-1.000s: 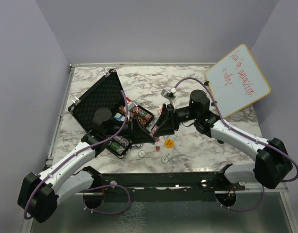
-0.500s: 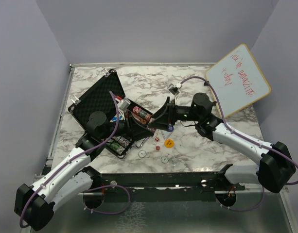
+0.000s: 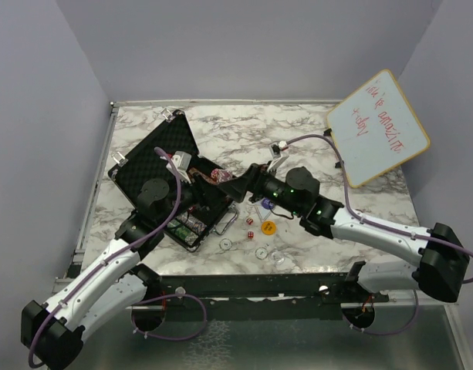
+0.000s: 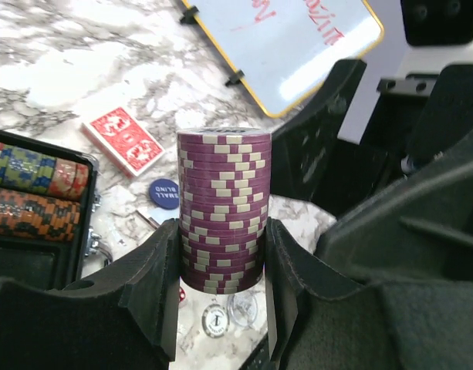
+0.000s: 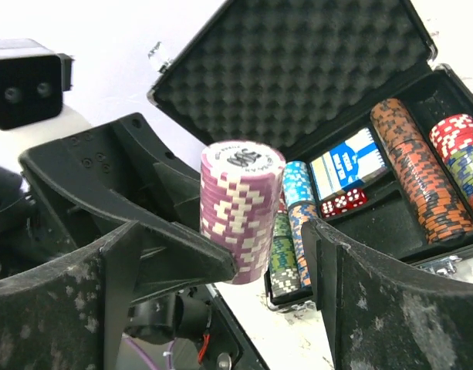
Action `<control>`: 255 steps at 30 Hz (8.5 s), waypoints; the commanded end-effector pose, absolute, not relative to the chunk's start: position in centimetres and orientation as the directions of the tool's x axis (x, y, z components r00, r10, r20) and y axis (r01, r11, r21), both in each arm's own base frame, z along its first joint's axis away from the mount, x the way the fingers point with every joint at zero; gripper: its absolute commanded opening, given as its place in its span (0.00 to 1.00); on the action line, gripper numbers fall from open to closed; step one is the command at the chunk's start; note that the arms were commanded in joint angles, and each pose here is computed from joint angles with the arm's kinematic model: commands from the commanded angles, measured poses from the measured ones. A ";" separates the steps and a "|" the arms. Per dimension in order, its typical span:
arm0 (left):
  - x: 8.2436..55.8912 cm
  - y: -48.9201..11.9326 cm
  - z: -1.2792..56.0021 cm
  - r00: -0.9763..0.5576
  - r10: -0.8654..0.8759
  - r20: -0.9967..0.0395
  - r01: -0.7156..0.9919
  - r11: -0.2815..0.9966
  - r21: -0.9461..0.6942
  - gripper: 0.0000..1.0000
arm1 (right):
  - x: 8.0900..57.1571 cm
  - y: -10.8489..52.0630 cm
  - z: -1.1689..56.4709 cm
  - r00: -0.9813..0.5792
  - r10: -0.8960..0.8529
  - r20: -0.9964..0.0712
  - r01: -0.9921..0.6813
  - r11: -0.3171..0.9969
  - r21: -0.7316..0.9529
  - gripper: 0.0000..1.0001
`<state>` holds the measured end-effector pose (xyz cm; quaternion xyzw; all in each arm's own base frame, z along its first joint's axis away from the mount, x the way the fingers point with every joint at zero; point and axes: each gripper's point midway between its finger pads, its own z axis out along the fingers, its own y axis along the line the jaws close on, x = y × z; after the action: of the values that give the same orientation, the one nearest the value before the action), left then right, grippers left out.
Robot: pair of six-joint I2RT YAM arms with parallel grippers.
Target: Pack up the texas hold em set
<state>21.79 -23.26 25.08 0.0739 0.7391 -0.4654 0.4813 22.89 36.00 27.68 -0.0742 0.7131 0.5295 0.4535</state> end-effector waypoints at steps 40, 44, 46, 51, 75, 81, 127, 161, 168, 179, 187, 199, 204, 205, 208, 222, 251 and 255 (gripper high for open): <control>22.5 -19.9 29.1 -0.356 -0.626 -0.694 0.500 0.500 -0.707 0.00 | 25.3 42.4 25.5 -0.648 0.305 -0.698 -0.518 0.495 0.697 0.39; 22.2 -19.8 29.3 -0.350 -0.618 -0.704 0.507 0.507 -0.697 0.04 | 25.4 43.1 25.6 -0.638 0.265 -0.723 -0.552 0.498 0.669 0.40; 22.2 -19.5 29.3 -0.347 -0.614 -0.709 0.497 0.521 -0.694 0.06 | 25.5 43.6 25.9 -0.629 0.247 -0.737 -0.572 0.495 0.654 0.40; 22.3 -19.2 28.9 -0.351 -0.617 -0.704 0.474 0.531 -0.702 0.46 | 26.0 44.4 26.5 -0.616 0.227 -0.754 -0.592 0.498 0.634 0.22; 20.6 -4.6 31.9 0.011 -0.540 -0.841 0.028 0.841 -0.540 0.99 | 36.8 45.4 21.9 -0.388 -0.150 -0.909 -0.749 0.626 0.216 0.19; 21.8 -4.9 32.0 -0.005 -0.523 -0.852 -0.015 0.852 -0.523 0.99 | 39.5 46.9 17.2 -0.371 -0.283 -0.885 -0.816 0.554 0.165 0.20; 22.7 -6.0 28.6 -0.078 -0.518 -0.852 -0.043 0.855 -0.517 0.99 | 42.7 48.1 10.0 -0.416 -0.411 -0.811 -0.876 0.420 0.237 0.77; 22.7 -9.2 27.9 -0.176 -0.480 -0.859 0.093 0.861 -0.500 0.99 | 37.6 28.8 10.3 -0.654 -0.205 -0.728 -0.341 0.939 0.043 0.93; 22.7 -9.6 27.7 -0.191 -0.476 -0.859 0.110 0.859 -0.500 0.99 | 38.7 28.2 6.9 -0.721 -0.189 -0.667 -0.282 0.959 0.033 0.92; 22.7 -9.6 27.6 -0.190 -0.476 -0.859 0.109 0.859 -0.501 0.99 | 40.0 26.6 5.9 -0.738 -0.175 -0.651 -0.253 0.967 0.027 0.79; 22.8 -9.7 27.4 -0.197 -0.475 -0.857 0.104 0.860 -0.500 0.99 | 40.7 24.6 4.3 -0.760 -0.183 -0.624 -0.217 0.976 -0.022 0.87; 22.9 -9.8 27.1 -0.206 -0.471 -0.858 0.099 0.862 -0.497 0.99 | 40.4 26.0 1.8 -0.797 -0.264 -0.544 -0.335 0.941 0.034 0.89; 22.9 -9.9 27.1 -0.211 -0.470 -0.857 0.103 0.862 -0.497 0.99 | 42.1 24.6 3.6 -0.750 -0.212 -0.627 -0.252 0.967 -0.026 0.64; 22.9 -10.0 27.0 -0.213 -0.467 -0.858 0.106 0.862 -0.495 0.99 | 42.2 24.4 4.3 -0.732 -0.196 -0.652 -0.238 0.971 -0.026 0.62; 23.0 -10.3 26.8 -0.226 -0.459 -0.859 0.115 0.863 -0.492 0.99 | 42.4 24.7 7.2 -0.678 -0.136 -0.723 -0.225 0.974 0.027 0.59; 23.6 -14.0 24.0 -0.372 -0.413 -0.831 0.189 0.843 -0.503 0.98 | 37.4 29.7 15.9 -0.576 0.497 -0.649 0.007 0.796 0.605 0.51; 23.2 -22.6 18.4 -0.547 -0.483 -0.684 0.417 0.551 -0.723 0.63 | 28.3 37.4 16.4 -0.645 0.764 -0.019 0.379 0.341 0.860 0.51; 23.1 -22.9 18.4 -0.570 -0.481 -0.666 0.409 0.537 -0.738 0.45 | 28.2 37.3 16.0 -0.641 0.767 -0.015 0.392 0.345 0.853 0.52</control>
<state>23.22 -22.14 16.77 -0.0354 0.7575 -0.4575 0.4644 28.23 36.72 15.46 0.3544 0.7955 0.4367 0.2256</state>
